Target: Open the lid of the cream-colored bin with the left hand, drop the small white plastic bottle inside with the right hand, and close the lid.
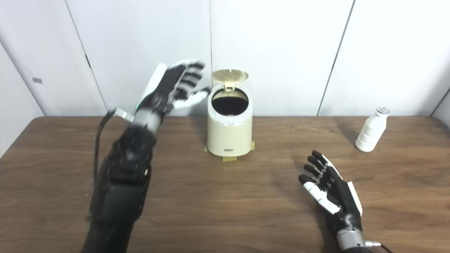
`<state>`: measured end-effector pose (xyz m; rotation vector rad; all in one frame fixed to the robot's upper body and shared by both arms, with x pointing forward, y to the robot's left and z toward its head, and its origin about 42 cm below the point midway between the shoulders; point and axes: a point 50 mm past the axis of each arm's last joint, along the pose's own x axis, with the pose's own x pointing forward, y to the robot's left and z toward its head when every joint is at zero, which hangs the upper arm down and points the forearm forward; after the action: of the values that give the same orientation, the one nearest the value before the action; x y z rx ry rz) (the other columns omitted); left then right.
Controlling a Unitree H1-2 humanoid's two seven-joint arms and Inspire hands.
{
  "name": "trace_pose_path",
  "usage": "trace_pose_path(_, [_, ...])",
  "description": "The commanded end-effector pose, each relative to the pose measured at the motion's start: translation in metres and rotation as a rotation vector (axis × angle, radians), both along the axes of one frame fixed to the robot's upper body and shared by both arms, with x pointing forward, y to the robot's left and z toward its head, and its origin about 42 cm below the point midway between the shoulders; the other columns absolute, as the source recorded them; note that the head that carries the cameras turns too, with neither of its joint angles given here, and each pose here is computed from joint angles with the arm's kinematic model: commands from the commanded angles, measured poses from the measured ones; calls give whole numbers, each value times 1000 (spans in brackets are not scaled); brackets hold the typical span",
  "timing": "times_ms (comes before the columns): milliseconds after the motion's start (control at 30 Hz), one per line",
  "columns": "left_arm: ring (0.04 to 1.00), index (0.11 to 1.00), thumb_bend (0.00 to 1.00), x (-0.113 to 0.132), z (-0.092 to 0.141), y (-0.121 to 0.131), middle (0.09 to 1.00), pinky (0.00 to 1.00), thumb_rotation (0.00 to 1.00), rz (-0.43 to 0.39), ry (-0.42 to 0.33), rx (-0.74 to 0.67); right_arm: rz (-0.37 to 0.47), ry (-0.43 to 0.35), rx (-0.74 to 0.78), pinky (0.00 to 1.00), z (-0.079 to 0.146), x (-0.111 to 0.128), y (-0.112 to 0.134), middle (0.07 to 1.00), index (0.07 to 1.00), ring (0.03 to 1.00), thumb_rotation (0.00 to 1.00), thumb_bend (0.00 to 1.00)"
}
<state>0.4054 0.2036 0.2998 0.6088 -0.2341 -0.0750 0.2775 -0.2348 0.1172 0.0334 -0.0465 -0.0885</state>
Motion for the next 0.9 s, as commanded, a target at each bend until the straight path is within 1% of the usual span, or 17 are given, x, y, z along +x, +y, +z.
trace_pose_path(0, [711, 797, 478, -12, 19, 3, 743, 624, 154, 23, -111, -39, 8, -96, 2, 724, 20, 8, 1, 867, 857, 837, 327, 525])
trace_pose_path(100, [725, 796, 471, -29, 0, 11, 748, 643, 172, 52, -71, -107, 16, -110, 10, 732, 22, 7, 0, 872, 860, 844, 344, 541])
trace_pose_path(133, [738, 804, 468, -35, -8, 14, 758, 662, 193, 55, -53, -147, 17, -114, 10, 735, 23, 7, -1, 873, 859, 846, 349, 543])
trace_pose_path(233, [739, 831, 453, -47, -26, 20, 782, 659, 248, 57, -16, -240, 16, -119, 8, 734, 25, 6, -2, 871, 857, 841, 353, 556])
trace_pose_path(300, [737, 833, 463, -55, -42, 25, 793, 667, 264, 55, -2, -312, 11, -122, 9, 729, 27, 5, -4, 869, 858, 836, 346, 609])
trace_pose_path(367, [741, 834, 455, -64, -58, 30, 799, 674, 267, 48, 9, -351, -9, -121, -22, 707, 30, 4, -7, 859, 855, 824, 355, 671])
trace_pose_path(433, [759, 845, 449, -74, -71, 33, 811, 698, 322, 52, 38, -373, -38, -123, -73, 694, 32, 5, -14, 850, 848, 823, 298, 655])
trace_pose_path(467, [776, 869, 450, -78, -76, 34, 834, 724, 388, 57, 57, -384, -54, -127, -93, 749, 34, 5, -19, 843, 841, 824, 271, 670])
trace_pose_path(500, [784, 882, 455, -81, -81, 34, 844, 738, 421, 62, 73, -397, -68, -132, -110, 762, 34, 6, -26, 845, 838, 826, 253, 681])
trace_pose_path(567, [794, 898, 459, -85, -89, 34, 852, 754, 456, 69, 93, -411, -92, -141, -131, 769, 33, 7, -42, 866, 846, 839, 234, 704])
trace_pose_path(600, [796, 899, 456, -87, -92, 34, 852, 765, 453, 70, 101, -416, -108, -144, -144, 804, 32, 8, -51, 873, 850, 844, 219, 707])
trace_pose_path(667, [800, 895, 451, -89, -95, 34, 856, 779, 438, 71, 111, -425, -139, -153, -172, 791, 32, 10, -63, 870, 853, 830, 219, 740])
trace_pose_path(700, [800, 894, 451, -89, -97, 34, 857, 779, 435, 71, 115, -423, -160, -159, -176, 786, 36, 10, -66, 869, 854, 826, 221, 747])
trace_pose_path(767, [797, 892, 457, -90, -99, 37, 855, 775, 427, 72, 120, -424, -197, -166, -202, 706, 47, 8, -68, 846, 829, 775, 185, 763])
trace_pose_path(800, [797, 892, 458, -91, -101, 39, 855, 772, 424, 71, 122, -433, -210, -166, -204, 691, 51, 5, -68, 841, 824, 764, 178, 762])
trace_pose_path(867, [802, 892, 448, -90, -102, 43, 859, 776, 393, 68, 124, -444, -221, -163, -204, 707, 55, 2, -67, 830, 820, 766, 158, 760])
